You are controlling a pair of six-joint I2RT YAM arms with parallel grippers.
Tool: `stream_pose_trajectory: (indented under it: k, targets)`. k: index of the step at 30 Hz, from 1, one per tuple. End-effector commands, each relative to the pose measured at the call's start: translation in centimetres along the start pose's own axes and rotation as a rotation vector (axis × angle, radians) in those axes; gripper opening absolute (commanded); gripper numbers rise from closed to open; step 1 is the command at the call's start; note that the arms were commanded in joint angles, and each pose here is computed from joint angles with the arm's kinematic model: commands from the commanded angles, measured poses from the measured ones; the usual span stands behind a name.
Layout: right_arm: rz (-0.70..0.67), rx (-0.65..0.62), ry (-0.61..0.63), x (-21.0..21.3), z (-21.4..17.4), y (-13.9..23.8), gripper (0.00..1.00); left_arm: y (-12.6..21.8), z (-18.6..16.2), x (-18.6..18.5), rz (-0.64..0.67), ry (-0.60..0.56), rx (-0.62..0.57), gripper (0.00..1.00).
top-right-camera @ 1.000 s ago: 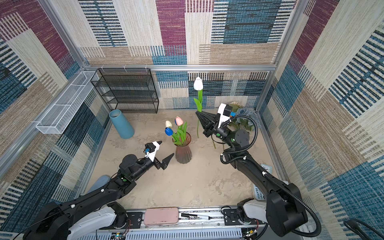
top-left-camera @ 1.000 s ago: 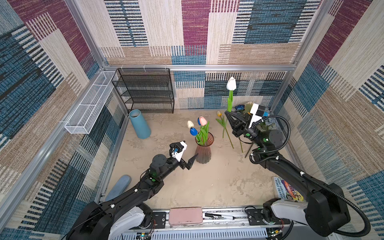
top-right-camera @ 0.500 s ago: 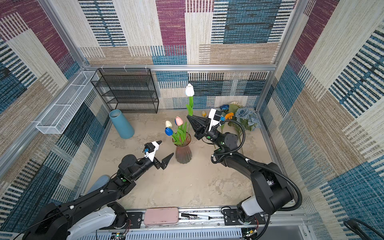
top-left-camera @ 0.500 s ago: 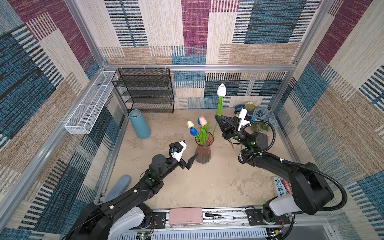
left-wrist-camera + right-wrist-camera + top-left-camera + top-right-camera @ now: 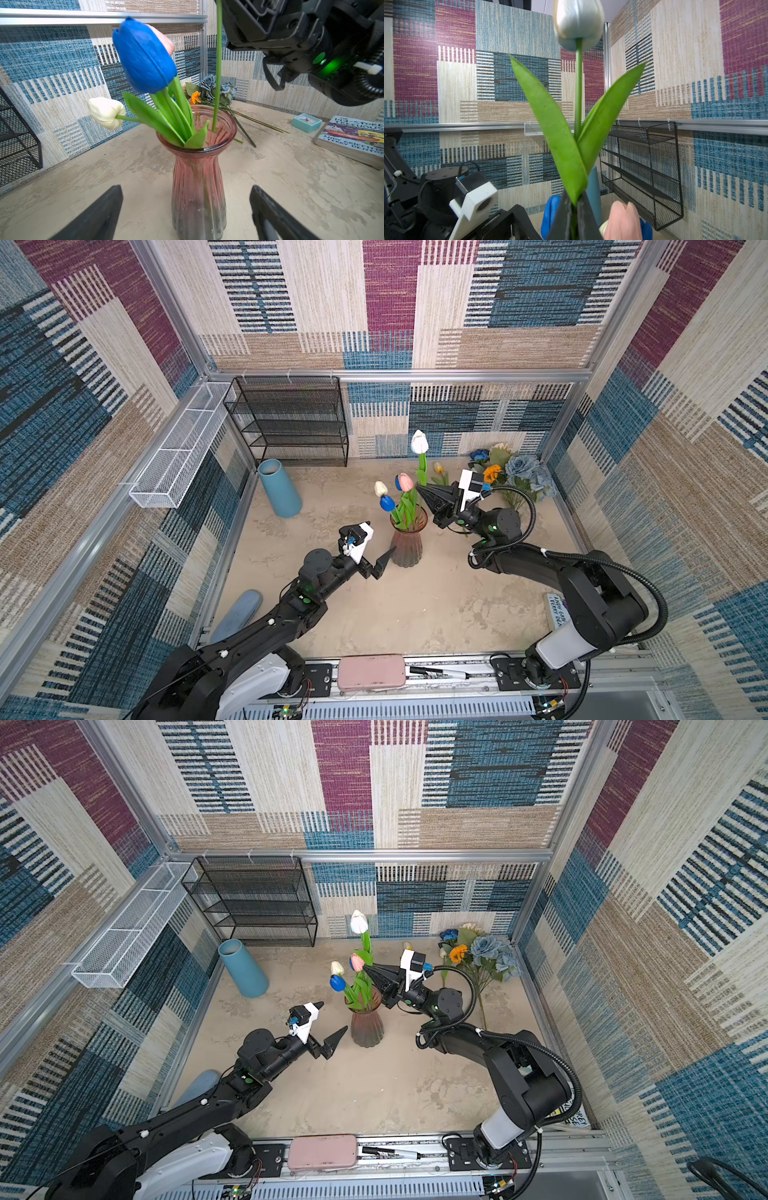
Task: Arrange the flowers into the vase
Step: 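Carry the pale blue tulip over the pink vase and lower its stem in, then open the right gripper and move it back to the yellow tulip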
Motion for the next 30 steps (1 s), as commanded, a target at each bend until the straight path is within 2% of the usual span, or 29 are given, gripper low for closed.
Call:
stream_pose_trajectory:
  k: [1,11,15,17,20,26,30]
  targets:
    - [0.064,-0.006,0.064,1.2,0.0,0.2,0.0,-0.3,0.4,-0.1,-0.008,-0.021,-0.012,0.98]
    - [0.022,0.119,0.068,1.0,-3.4,1.2,0.0,-0.8,0.2,-0.2,-0.021,-0.014,-0.005,0.98]
    - [0.006,0.165,0.078,1.0,-4.4,1.6,0.1,-0.8,0.0,-0.1,-0.018,-0.009,-0.004,0.98]
    - [-0.009,0.187,0.074,0.8,-4.9,1.9,0.19,-0.8,0.0,-0.1,-0.018,-0.009,-0.003,0.98]
    - [-0.03,0.209,0.078,0.6,-5.3,2.2,0.37,-0.9,-0.1,-0.1,-0.018,-0.005,-0.003,0.98]
    - [-0.044,0.254,0.086,0.3,-6.0,2.2,0.45,-1.1,-0.1,-0.2,-0.026,-0.003,-0.003,0.98]
    - [-0.065,0.274,0.1,0.0,-6.0,2.3,0.59,-1.0,-0.1,-0.2,-0.024,-0.004,-0.003,0.98]
Point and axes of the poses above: each gripper's point midway between its finger pads, its own y axis back along the fingers, its own x axis along the line the jaws close on, z = x × y, the point moved 1 cm from there along y, back along the fingers, and after that the axes turned 15 degrees about y, right-handed, at the moved point
